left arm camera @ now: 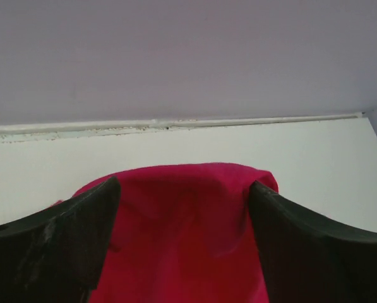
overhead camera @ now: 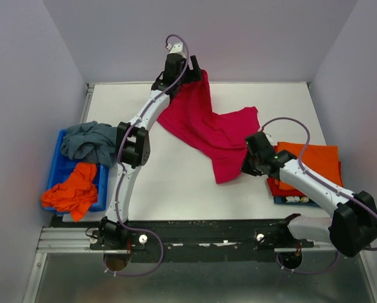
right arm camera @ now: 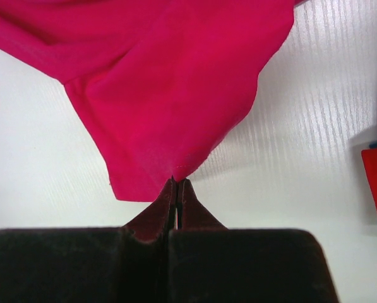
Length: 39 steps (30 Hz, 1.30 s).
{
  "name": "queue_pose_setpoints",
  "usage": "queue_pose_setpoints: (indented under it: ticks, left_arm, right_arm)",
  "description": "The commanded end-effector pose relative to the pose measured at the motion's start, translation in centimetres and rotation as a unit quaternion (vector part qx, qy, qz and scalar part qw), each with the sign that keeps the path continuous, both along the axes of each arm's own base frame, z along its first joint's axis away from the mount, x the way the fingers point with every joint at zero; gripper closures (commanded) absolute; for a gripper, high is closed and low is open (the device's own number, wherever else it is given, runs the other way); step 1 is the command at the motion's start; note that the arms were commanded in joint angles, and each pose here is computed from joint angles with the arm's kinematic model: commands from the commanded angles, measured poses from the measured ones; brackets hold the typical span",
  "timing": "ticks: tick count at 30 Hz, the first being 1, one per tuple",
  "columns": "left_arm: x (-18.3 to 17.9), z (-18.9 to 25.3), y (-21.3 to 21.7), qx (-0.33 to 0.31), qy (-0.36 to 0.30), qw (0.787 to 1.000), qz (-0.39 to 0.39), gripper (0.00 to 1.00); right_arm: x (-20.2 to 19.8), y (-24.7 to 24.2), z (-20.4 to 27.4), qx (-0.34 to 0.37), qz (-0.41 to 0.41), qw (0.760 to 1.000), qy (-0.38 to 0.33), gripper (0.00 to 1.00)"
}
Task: Fold and stack the t-shirts
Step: Flatten out the tshirt
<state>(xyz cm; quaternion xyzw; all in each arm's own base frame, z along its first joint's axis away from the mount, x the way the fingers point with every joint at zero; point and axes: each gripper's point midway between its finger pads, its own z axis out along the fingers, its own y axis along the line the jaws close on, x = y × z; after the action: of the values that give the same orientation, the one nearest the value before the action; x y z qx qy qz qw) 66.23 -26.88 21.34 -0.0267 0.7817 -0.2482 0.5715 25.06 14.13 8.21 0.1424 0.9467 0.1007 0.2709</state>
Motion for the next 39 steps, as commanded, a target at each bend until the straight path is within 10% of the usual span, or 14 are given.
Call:
queue_pose_setpoints:
  ticks: [1,7,20,39]
  left_arm:
    - [-0.7,-1.9,5.2,0.002,0.075,0.995,0.059,0.01]
    - [-3.4,-2.8,11.7,-0.001,0.114,0.987,0.117,0.03]
    - [-2.7,-9.5,17.1,0.023,0.196,0.951,0.238,0.51]
    - [-3.4,-15.8,19.1,0.058,0.247,0.921,0.294,0.42]
  right_arm:
    - [0.0,0.2,0.7,0.01,0.001,1.0,-0.006,0.99]
    - [0.1,0.2,0.8,0.009,0.007,1.0,-0.01,0.99]
    - [-0.1,0.4,0.1,0.008,0.015,1.0,0.001,0.99]
    - [-0.2,0.5,-0.7,0.006,0.015,1.0,0.011,0.99]
